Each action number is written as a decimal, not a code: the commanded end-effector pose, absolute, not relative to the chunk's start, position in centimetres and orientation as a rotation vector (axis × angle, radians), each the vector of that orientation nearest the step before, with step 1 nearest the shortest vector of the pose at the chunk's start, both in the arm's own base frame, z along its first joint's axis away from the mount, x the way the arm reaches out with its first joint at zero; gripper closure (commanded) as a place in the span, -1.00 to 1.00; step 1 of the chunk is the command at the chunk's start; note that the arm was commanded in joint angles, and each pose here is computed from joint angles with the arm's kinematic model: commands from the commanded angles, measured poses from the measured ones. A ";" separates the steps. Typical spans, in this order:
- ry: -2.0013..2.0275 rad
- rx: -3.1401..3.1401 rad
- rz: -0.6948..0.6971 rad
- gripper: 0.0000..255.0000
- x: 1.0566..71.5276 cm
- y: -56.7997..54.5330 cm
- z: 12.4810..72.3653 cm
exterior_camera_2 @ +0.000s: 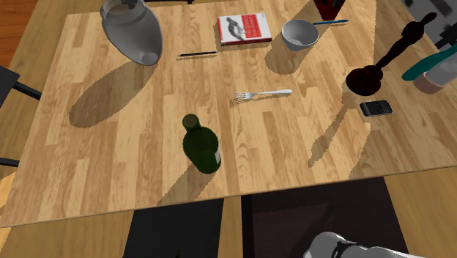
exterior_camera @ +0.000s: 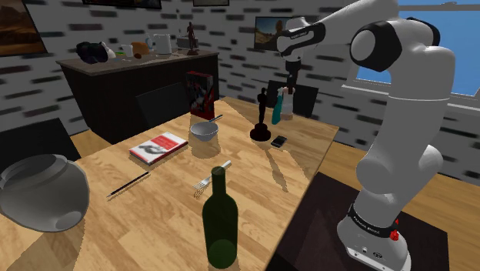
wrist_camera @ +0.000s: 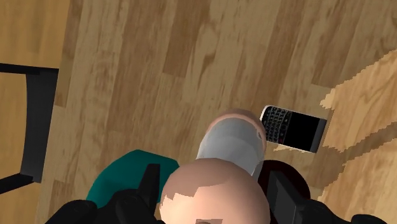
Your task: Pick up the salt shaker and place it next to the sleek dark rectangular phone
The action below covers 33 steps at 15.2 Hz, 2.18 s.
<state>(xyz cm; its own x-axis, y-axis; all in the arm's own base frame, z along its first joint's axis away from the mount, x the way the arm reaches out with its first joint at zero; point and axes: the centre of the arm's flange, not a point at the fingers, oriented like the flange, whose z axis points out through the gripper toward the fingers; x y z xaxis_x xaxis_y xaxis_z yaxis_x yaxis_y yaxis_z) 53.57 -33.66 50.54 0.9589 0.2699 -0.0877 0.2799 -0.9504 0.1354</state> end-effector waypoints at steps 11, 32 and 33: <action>0.418 2.963 -0.101 1.00 53.6 -33.7 44.2; 0.418 2.963 -0.101 -1.00 53.7 -33.5 42.0; 0.418 2.963 -0.101 -1.00 53.7 -33.3 43.3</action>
